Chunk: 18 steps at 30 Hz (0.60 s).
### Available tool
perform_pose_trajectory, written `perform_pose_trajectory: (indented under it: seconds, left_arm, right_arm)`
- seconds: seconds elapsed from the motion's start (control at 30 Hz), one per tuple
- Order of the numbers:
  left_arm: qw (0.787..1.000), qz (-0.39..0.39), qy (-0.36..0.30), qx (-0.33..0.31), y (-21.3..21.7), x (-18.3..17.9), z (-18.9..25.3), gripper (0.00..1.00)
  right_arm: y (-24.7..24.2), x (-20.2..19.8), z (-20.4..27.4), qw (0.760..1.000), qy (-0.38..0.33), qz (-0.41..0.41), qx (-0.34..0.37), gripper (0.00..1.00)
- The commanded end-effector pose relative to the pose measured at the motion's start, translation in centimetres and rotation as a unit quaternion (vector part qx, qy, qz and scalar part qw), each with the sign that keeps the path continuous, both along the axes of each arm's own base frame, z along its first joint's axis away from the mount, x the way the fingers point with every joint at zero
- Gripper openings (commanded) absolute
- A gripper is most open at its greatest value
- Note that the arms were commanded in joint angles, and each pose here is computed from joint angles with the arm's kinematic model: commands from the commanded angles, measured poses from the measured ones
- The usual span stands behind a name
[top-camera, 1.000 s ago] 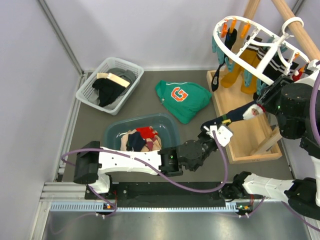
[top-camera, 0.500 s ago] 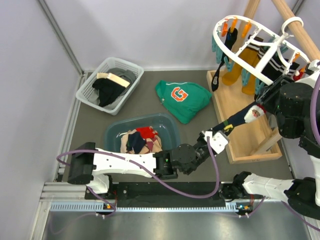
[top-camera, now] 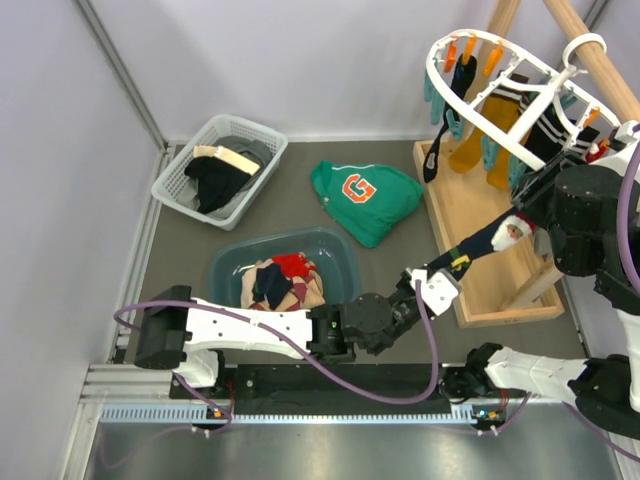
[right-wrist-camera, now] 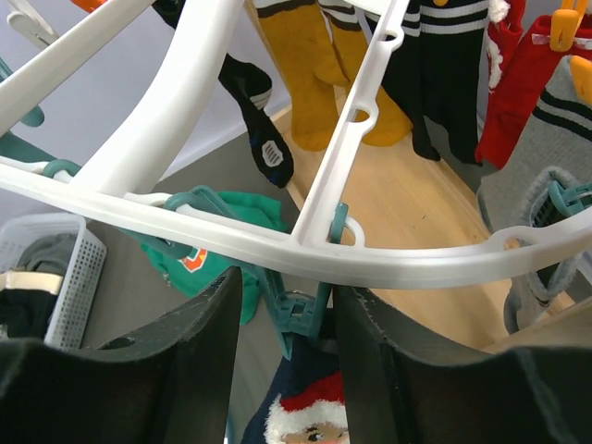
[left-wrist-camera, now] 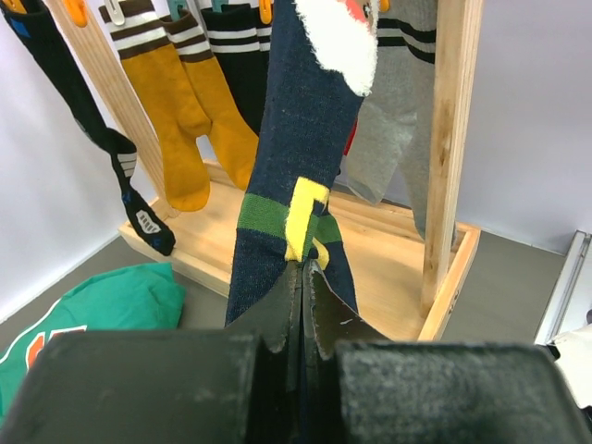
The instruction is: Remove the socks clipped to the hanger
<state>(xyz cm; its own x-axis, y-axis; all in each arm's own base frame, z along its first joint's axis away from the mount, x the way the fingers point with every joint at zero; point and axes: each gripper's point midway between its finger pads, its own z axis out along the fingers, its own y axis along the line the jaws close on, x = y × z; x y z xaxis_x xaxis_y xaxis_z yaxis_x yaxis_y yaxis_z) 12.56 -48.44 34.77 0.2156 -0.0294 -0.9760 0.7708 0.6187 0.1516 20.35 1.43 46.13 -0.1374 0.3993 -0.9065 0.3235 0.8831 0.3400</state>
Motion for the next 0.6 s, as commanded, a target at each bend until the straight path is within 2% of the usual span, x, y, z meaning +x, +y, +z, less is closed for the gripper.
perform_pose_trajectory:
  seconds: [0.0,0.33,0.43,0.57]
  left_arm:
    - [0.999,-0.003,-0.004,-0.037,0.59,-0.48,2.44,0.00]
    - [0.999,0.005,-0.008,-0.035,0.77,-0.37,2.50,0.00]
    - [0.999,0.005,-0.008,-0.037,0.86,-0.47,2.66,0.00]
    - [0.999,0.009,-0.008,-0.040,1.11,-0.32,2.84,0.00]
  right_arm:
    - [-1.55,-1.52,-2.57,0.997,0.058,-0.009,-0.054,0.43]
    - [-2.13,-1.52,-2.81,0.995,0.061,-0.024,-0.069,0.39]
    - [-2.25,-1.47,-2.96,0.995,0.061,-0.029,-0.071,0.34]
    - [-2.27,-1.39,-2.90,0.995,0.057,-0.032,-0.070,0.16]
